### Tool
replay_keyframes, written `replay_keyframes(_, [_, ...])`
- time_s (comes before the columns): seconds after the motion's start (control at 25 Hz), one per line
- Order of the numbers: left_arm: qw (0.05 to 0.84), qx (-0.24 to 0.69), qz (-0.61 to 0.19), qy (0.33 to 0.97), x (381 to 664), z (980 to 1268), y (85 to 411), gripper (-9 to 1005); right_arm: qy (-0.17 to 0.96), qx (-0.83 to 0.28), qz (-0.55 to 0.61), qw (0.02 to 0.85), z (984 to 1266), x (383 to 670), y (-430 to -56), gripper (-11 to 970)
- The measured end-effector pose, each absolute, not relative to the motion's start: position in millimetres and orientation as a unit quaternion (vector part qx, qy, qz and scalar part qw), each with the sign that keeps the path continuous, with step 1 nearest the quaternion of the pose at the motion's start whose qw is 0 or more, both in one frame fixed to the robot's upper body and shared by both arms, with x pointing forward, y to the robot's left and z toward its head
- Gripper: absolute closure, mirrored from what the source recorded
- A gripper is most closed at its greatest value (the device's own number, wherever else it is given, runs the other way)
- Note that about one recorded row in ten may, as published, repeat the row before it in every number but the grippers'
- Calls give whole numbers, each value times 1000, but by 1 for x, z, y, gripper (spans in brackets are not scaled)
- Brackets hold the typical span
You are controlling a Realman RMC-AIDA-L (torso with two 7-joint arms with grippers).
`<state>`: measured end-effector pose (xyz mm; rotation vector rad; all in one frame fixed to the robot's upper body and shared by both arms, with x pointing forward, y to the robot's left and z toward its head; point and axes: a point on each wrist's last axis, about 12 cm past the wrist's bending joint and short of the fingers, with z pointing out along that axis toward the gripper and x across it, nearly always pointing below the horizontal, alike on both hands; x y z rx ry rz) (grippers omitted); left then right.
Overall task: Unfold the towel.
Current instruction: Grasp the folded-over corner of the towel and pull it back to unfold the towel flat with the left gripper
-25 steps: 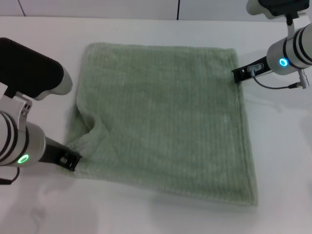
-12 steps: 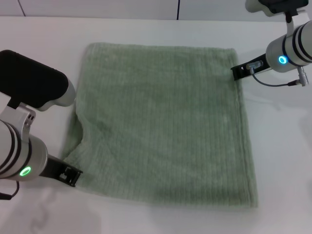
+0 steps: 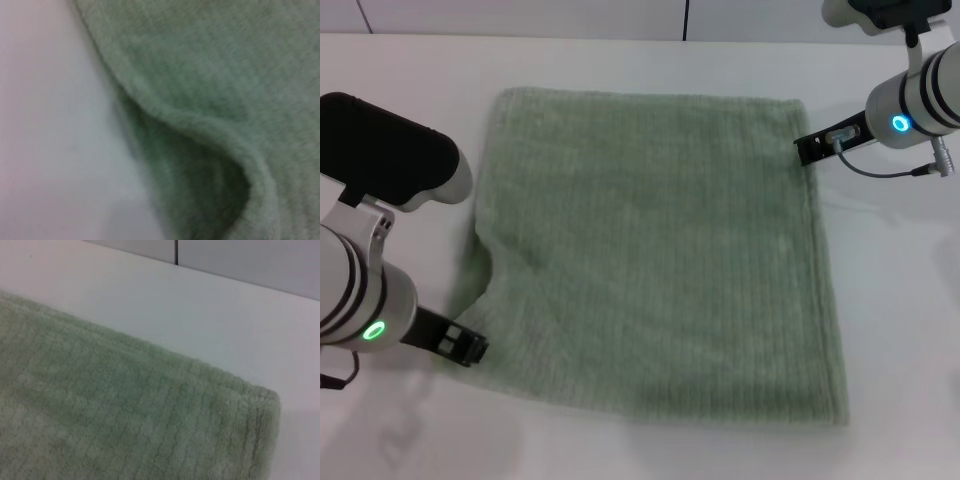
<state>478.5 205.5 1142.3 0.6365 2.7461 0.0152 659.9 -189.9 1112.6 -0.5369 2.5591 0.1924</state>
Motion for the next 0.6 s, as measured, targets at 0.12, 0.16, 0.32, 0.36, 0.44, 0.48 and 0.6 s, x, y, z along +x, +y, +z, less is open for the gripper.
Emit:
replay_keyframes(0.12, [143, 214, 13, 966, 485, 1136, 212, 654, 943, -198, 71, 256, 1112, 660, -190, 934])
replay_keyframes(0.16, [142, 202, 16, 969, 490, 1137, 217, 616, 944, -198, 71, 254, 1112, 659, -190, 934])
replay_keyframes(0.32, [182, 190, 9, 965, 492, 1153, 221, 494, 944, -198, 71, 252, 1112, 659, -190, 934])
replay_keyframes(0.36, [193, 187, 9, 963, 492, 1158, 223, 471, 944, -199, 71, 253, 1112, 659, -190, 934])
replay_keyframes(0.44, [198, 186, 10, 962, 492, 1161, 224, 425, 944, -198, 72, 253, 1112, 659, -191, 934])
replay_keyframes(0.48, [198, 186, 10, 962, 492, 1161, 224, 401, 944, -198, 72, 254, 1112, 659, -191, 934])
replay_keyframes(0.6, [201, 181, 14, 963, 492, 1167, 228, 388, 944, -198, 71, 254, 1112, 658, -191, 933])
